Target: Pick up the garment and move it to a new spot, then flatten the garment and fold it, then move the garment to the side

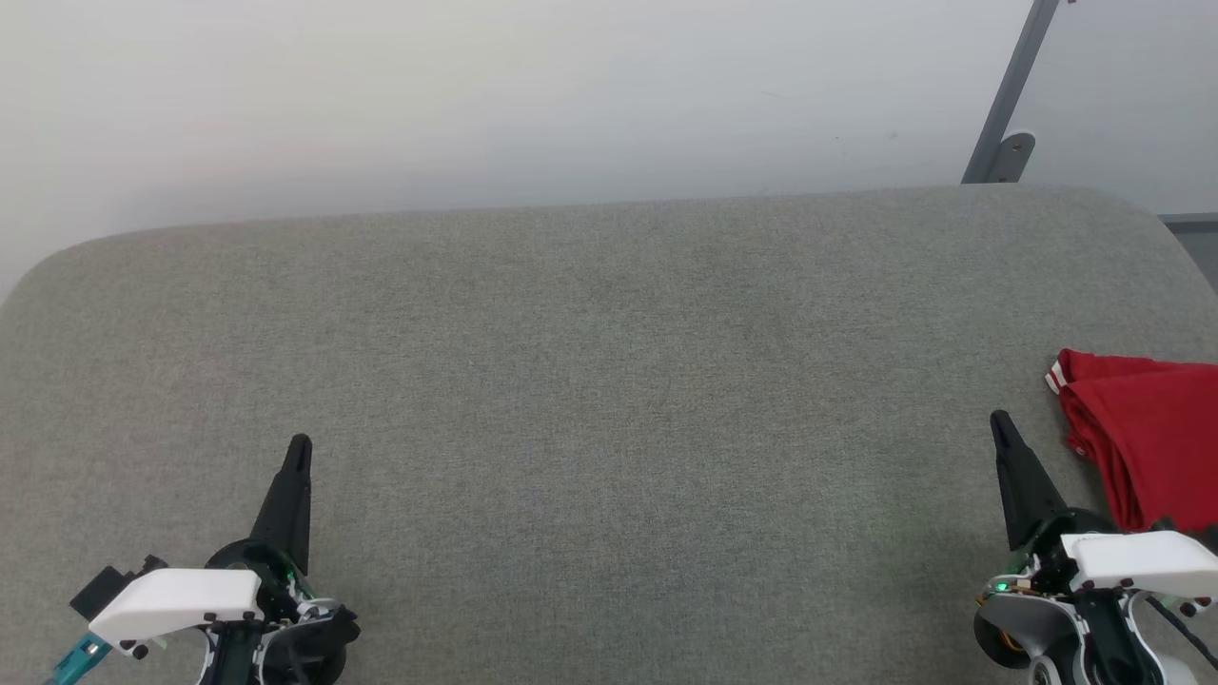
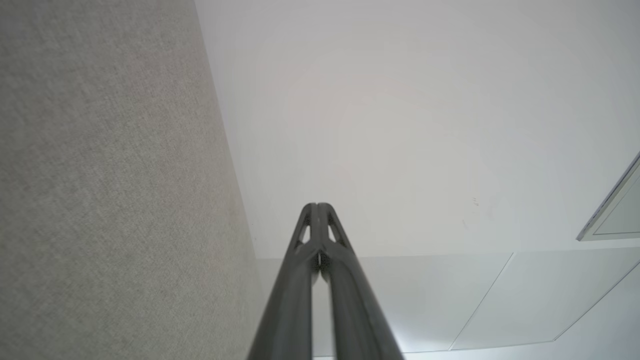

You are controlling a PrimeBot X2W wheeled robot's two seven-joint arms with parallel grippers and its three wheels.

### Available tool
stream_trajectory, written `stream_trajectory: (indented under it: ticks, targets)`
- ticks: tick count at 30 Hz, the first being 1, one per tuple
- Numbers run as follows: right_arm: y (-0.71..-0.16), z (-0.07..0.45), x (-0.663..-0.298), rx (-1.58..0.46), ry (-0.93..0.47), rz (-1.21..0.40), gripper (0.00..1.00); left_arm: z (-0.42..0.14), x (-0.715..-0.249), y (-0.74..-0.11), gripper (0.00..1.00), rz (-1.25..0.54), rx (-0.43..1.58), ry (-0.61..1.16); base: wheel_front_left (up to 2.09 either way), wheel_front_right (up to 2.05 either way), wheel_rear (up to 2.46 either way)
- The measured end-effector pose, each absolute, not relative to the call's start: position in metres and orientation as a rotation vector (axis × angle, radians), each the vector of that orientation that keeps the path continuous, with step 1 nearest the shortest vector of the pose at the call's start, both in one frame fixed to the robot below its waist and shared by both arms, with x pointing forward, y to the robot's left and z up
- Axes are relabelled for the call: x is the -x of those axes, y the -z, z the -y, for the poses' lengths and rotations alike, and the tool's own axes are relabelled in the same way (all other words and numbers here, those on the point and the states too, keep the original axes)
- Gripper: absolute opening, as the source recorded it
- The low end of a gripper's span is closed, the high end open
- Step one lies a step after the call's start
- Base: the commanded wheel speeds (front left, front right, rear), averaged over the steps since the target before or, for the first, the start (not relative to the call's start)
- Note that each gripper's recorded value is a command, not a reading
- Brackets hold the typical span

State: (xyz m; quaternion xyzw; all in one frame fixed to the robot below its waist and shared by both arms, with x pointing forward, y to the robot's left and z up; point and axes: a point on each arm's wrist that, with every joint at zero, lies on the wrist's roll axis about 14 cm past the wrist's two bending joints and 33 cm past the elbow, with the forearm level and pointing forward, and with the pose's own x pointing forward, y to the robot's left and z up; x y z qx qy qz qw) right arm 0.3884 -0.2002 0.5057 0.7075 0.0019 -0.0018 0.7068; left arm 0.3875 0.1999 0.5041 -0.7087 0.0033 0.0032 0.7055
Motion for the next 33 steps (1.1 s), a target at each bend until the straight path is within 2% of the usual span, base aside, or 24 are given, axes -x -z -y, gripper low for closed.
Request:
stream_trajectory:
  ticks: [33]
  targets:
    - [-0.5058,0.2003,-0.3884,-1.572,0.004,-0.004,0.0,-0.1999,-0.3875,-0.5041,0.0,-0.007,1.576,-0.007,0.0,0.0,0.0]
